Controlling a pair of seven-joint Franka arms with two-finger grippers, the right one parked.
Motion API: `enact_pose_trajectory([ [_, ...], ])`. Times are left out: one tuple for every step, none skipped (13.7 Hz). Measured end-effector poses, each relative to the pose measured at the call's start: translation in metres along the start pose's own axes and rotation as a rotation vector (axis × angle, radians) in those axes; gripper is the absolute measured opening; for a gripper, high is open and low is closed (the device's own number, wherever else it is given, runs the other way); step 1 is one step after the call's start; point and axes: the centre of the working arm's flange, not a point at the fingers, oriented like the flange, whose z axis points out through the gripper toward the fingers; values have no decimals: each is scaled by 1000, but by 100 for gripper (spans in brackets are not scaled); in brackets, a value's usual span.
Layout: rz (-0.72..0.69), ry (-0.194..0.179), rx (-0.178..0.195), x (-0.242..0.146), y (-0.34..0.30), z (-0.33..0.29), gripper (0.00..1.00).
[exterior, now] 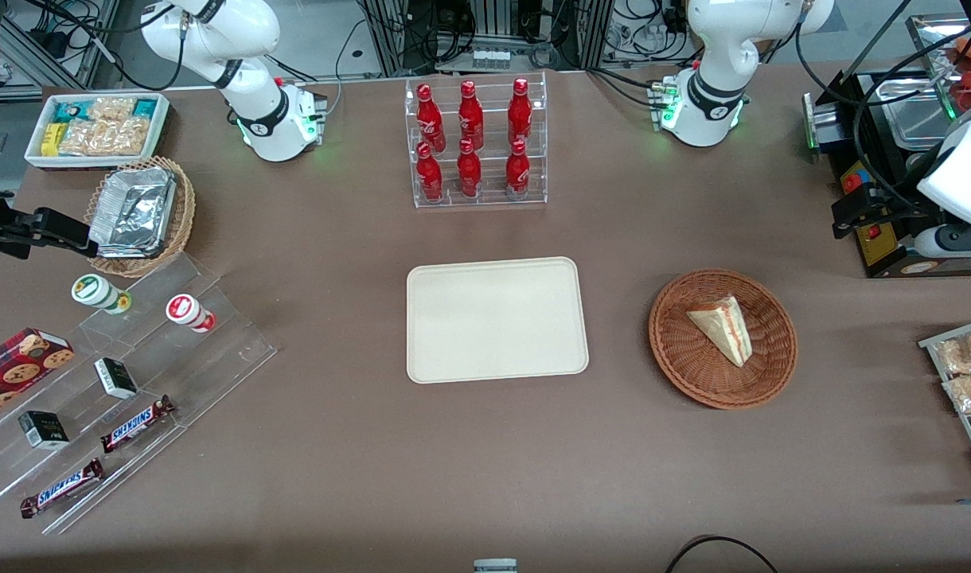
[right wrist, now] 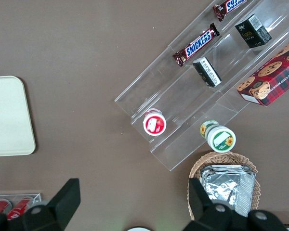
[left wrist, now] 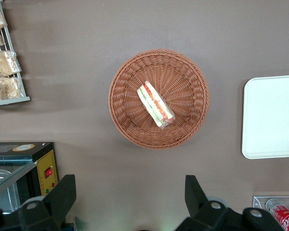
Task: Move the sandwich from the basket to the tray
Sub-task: 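Move the left gripper from rest toward the wicker basket, then lower the open left gripper over the wrapped sandwich in the basket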
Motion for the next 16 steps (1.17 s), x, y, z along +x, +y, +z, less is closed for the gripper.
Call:
enact_pose_trajectory([
  [-1, -1, 0, 0, -1, 0, 100],
  [-6, -2, -1, 0, -3, 0, 100],
  [-12, -2, -1, 0, -7, 0, 100],
  [-16, -4, -1, 0, -9, 1, 100],
  [-17, -10, -1, 1, -10, 3, 100],
  [-17, -20, -1, 2, -10, 7, 100],
  [-21, -34, 0, 5, -9, 15, 100],
  [-30, -49, 0, 9, -9, 25, 100],
  [-42, -56, 1, 15, -8, 39, 100],
  [-58, -54, 1, 21, -7, 58, 100],
  [-84, -47, 1, 26, -6, 77, 100],
  [-122, -34, 1, 29, -4, 96, 100],
  [-163, -17, -1, 32, -2, 114, 100],
  [-202, 1, -4, 34, 1, 131, 100],
  [-246, 15, -7, 35, 4, 147, 100],
  [-297, 31, -12, 35, 7, 163, 100],
])
